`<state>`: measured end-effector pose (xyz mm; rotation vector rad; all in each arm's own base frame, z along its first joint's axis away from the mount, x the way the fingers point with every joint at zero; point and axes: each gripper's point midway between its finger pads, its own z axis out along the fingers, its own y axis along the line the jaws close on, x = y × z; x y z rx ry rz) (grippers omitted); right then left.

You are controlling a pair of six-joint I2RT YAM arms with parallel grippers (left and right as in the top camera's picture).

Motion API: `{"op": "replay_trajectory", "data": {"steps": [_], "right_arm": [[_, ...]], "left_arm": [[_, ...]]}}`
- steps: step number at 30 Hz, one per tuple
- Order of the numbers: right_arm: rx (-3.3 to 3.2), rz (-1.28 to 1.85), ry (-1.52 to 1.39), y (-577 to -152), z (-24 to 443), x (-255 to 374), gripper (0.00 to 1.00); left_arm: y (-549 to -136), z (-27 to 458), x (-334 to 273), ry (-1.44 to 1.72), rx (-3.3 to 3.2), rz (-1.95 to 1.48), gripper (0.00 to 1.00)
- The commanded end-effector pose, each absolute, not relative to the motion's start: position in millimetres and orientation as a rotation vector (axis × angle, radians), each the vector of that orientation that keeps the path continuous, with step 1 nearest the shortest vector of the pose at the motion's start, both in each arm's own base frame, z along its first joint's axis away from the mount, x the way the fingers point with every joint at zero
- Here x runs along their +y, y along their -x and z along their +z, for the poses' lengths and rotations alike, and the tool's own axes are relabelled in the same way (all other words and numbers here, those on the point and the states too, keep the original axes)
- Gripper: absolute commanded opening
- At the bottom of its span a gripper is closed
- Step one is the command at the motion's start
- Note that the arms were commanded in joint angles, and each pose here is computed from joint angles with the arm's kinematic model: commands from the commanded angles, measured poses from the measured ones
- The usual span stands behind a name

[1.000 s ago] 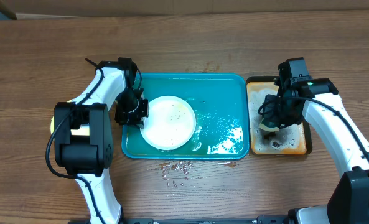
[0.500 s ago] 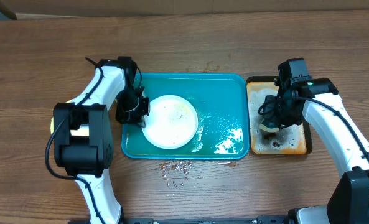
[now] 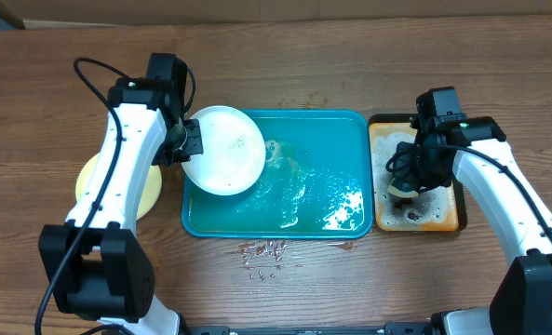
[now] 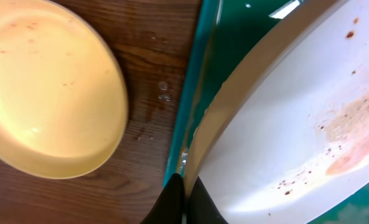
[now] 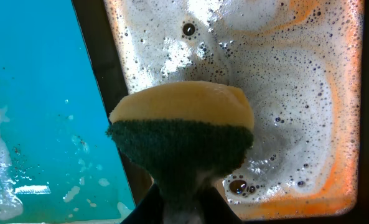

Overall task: Clean dirty plates on tray and stack at the side
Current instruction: 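Lift the white plate up off the tray with the left gripper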

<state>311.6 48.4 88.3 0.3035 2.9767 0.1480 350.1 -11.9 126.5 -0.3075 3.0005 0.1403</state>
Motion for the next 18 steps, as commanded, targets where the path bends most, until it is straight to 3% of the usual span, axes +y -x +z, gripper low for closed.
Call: {"op": "replay_trajectory", "data": {"steps": [1,18], "right_arm": [[2.978,0.133,-0.304,-311.1,86.8,45.7,0.15],[2.981,0.132,-0.305,-310.3,86.7,45.6,0.15]], "left_arm": [[-354.2,157.6,-1.7,0.396,2.843,0.354,0.04],[-347.9,196.8,-62.3,0.076,2.529,0.818,0.04]]}}
